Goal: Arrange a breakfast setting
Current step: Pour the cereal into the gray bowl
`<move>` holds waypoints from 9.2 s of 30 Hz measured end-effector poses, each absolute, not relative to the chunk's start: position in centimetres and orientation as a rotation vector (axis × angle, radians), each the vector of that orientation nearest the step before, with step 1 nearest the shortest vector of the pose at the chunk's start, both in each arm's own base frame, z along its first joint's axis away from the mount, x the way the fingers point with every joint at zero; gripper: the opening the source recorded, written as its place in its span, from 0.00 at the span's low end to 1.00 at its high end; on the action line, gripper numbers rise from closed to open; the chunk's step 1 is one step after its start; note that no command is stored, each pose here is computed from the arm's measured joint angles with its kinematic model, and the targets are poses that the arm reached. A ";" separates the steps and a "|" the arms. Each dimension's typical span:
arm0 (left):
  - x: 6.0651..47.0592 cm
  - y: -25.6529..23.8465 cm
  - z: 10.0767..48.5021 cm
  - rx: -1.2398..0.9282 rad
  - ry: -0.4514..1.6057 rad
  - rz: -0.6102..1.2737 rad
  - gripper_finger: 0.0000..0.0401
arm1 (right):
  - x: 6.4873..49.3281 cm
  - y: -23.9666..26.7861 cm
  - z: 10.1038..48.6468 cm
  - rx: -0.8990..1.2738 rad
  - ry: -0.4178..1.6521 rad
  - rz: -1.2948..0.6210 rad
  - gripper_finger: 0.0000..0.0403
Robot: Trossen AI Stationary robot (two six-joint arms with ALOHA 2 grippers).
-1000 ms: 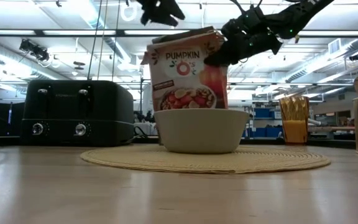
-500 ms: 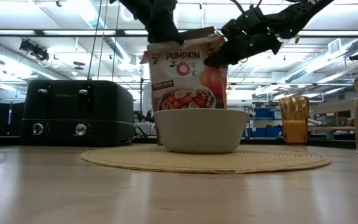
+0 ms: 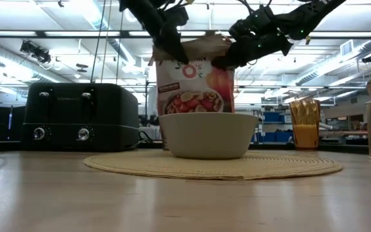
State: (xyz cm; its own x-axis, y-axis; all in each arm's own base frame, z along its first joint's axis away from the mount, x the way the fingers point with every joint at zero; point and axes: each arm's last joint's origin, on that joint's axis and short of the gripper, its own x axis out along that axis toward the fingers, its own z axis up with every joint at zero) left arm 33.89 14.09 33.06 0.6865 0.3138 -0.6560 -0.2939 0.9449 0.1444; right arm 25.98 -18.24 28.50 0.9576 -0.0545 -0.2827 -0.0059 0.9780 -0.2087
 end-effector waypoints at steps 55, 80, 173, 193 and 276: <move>25.0 10.3 55.1 0.073 0.271 0.392 0.01 | 19.7 -18.7 29.0 -0.036 -0.345 -0.011 0.93; 24.4 10.3 55.9 0.050 0.200 0.373 0.01 | 21.8 -17.9 34.2 -0.057 -0.455 0.159 0.93; 20.4 7.9 59.5 -0.077 -0.073 0.257 0.60 | 6.7 -7.8 34.0 0.038 0.021 0.165 0.74; 20.8 8.0 59.1 -0.023 -0.033 0.206 0.60 | 4.9 -3.5 36.3 0.076 0.293 0.031 0.73; 18.5 -2.3 53.3 -0.371 0.550 0.403 0.51 | 12.9 -3.4 37.4 -0.114 0.658 0.186 0.73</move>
State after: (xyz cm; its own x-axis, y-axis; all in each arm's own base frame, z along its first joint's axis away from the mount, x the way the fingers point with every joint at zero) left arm 18.54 -2.30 53.28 0.7790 0.2667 -0.5675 -0.4605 0.8575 -0.2292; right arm 12.88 -3.38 37.41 0.7753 0.1350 -0.6170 -0.2072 0.9772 -0.0466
